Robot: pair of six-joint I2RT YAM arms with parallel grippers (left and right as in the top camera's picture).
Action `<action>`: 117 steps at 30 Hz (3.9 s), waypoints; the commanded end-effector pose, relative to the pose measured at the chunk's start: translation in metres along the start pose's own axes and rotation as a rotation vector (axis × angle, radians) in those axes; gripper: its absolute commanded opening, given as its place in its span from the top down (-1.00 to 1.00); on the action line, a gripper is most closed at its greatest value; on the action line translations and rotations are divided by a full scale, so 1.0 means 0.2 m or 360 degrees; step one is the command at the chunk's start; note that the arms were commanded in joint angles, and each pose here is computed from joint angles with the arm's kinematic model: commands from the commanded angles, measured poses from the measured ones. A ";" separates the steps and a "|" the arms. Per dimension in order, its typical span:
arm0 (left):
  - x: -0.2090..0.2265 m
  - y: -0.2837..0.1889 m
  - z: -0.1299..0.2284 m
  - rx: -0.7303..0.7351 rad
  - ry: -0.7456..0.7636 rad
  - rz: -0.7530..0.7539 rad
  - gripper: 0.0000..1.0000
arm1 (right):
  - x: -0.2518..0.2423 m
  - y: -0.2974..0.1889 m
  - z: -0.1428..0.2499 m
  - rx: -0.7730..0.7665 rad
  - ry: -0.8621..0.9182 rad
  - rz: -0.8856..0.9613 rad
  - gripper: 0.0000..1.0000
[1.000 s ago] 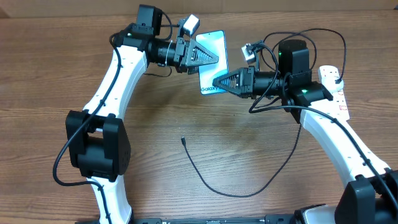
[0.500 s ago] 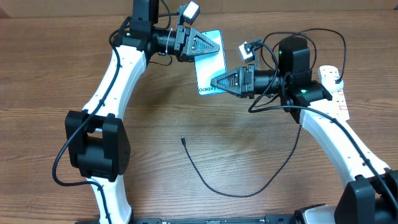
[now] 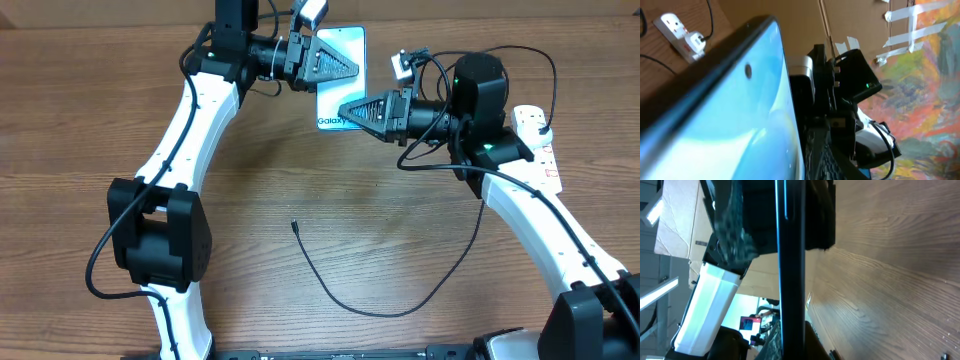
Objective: Plug charger to phone and switch on socket
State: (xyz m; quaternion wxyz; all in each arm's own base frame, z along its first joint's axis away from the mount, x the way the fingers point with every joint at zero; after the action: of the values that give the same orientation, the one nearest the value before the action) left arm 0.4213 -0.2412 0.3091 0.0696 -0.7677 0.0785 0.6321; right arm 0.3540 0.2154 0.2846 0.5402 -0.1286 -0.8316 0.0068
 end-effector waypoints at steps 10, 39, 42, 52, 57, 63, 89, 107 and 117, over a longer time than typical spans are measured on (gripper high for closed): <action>-0.21 0.02 0.00 0.0043 0.0052 0.0025 0.38 | -0.01 0.05 -0.03 -0.0118 0.0062 0.0107 0.93; -0.24 -0.01 -0.02 0.0027 0.0119 0.0021 0.23 | -0.05 -0.02 -0.14 -0.0286 0.0006 0.0182 0.93; -0.24 -0.01 -0.02 0.0027 0.0118 0.0021 0.23 | -0.06 -0.04 -0.15 -0.0298 0.0003 0.0187 0.92; -0.24 -0.01 -0.02 0.0026 0.0120 0.0021 0.10 | -0.06 -0.04 -0.17 -0.0331 -0.0018 0.0195 0.93; -0.24 -0.04 -0.03 0.0007 0.0119 0.0017 0.04 | -0.06 -0.04 -0.17 -0.0331 -0.0020 0.0194 0.93; -0.23 -0.04 -0.03 0.0002 0.0119 0.0016 0.07 | -0.06 -0.04 -0.18 -0.0350 -0.0020 0.0209 0.93; -0.23 -0.05 -0.03 -0.0001 0.0118 0.0015 0.62 | -0.09 -0.08 -0.19 -0.0370 0.0001 0.0231 0.93; -0.18 -0.05 -0.02 -0.0007 0.0163 0.0013 0.91 | -0.19 -0.16 -0.15 -0.0274 -0.0073 0.0327 -1.00; 0.30 -0.08 0.11 -0.0290 -0.0578 -0.0479 0.92 | -0.62 -0.49 0.03 -0.0262 0.0346 0.1014 -1.00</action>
State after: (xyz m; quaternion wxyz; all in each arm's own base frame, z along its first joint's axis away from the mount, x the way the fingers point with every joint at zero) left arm 0.4181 -0.2309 0.2612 0.0838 -0.6351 -0.0213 0.7676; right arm 0.3678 0.1234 0.2025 0.6111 -0.3445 -0.7092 0.0695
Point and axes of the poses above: each gripper's point midway between its finger pads, its own y axis out along the fingers, its own x axis along the line the jaws close on, z = x × y, the point moved 3 cm from there along -y, back along the fingers, and after that the axes turned 9 degrees about -y, right-handed, at the moved point
